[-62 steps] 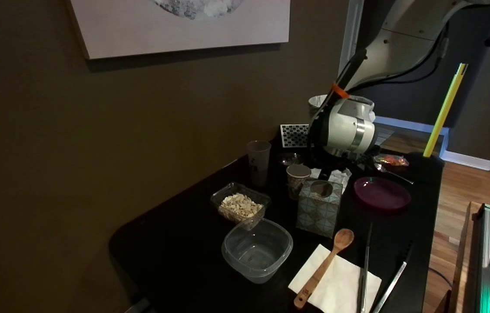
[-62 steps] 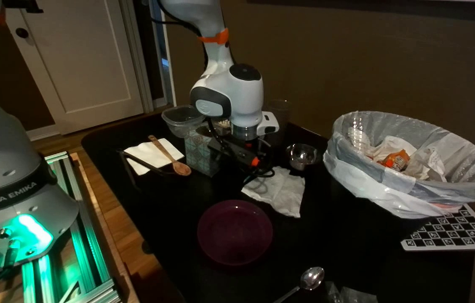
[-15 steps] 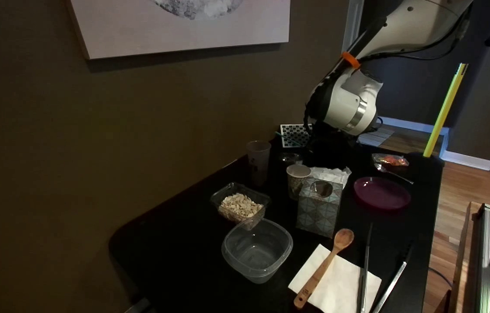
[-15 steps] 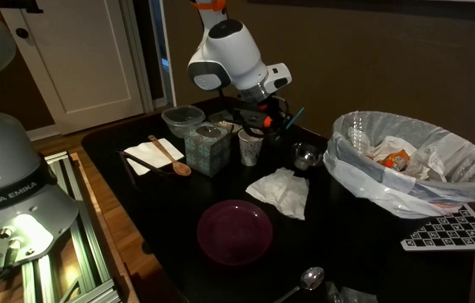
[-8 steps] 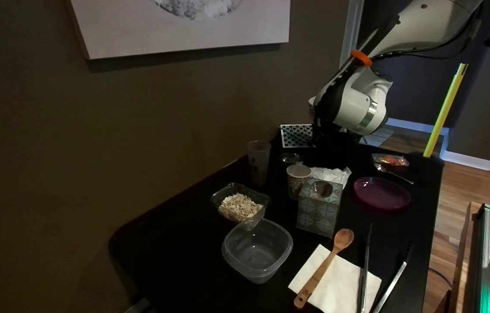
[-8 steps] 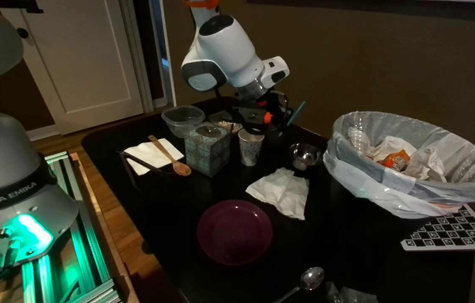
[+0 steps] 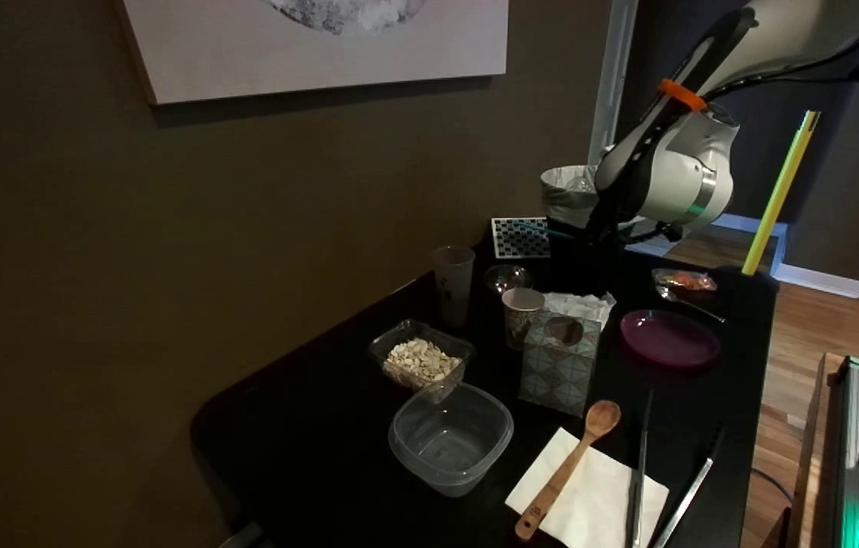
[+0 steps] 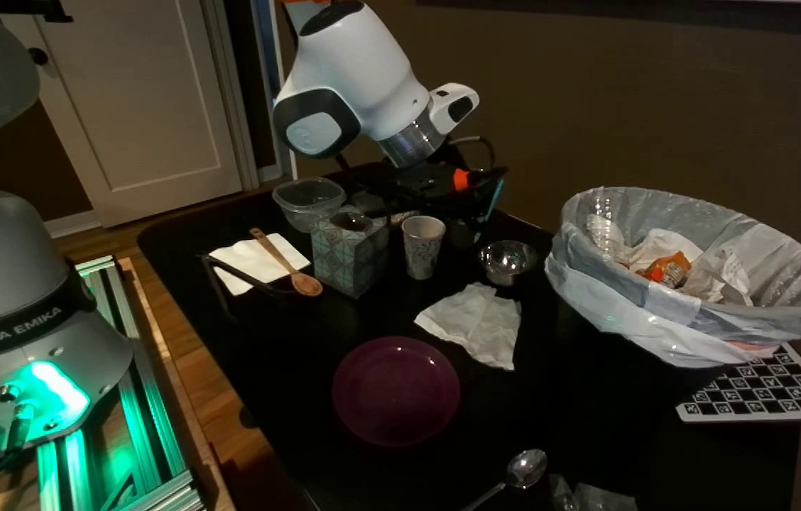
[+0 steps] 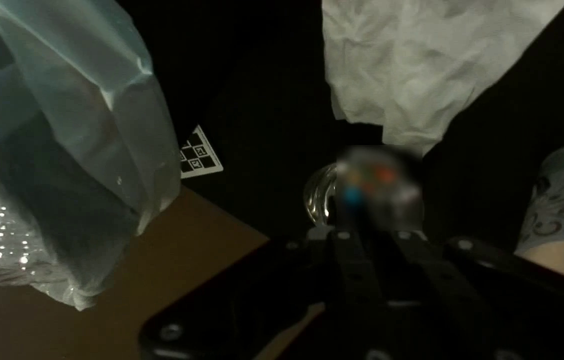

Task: Pick up the straw and put it into the coffee cup

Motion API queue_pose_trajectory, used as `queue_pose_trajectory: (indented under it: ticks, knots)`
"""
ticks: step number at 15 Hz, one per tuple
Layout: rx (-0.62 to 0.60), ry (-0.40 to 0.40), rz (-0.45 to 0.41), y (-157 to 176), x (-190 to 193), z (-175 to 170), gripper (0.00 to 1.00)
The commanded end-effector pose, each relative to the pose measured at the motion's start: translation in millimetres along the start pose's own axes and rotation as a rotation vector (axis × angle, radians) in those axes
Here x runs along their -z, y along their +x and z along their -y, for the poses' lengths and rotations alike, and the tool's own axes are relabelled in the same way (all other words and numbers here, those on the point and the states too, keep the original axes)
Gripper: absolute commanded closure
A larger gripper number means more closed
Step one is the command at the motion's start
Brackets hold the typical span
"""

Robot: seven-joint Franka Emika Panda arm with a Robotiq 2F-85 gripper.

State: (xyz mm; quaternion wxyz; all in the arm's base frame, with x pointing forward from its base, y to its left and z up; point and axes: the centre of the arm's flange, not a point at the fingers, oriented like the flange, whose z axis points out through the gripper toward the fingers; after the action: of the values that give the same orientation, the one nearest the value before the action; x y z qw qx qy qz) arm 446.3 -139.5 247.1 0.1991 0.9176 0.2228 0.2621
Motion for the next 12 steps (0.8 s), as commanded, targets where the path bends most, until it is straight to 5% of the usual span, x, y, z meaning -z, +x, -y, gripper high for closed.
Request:
queue_pose_trajectory:
  ticks: [1, 12]
  knots:
    - [0.168, 0.013, 0.096, -2, 25, -1, 0.98]
    - [0.574, -0.023, 0.186, 14, 41, 30, 0.98]
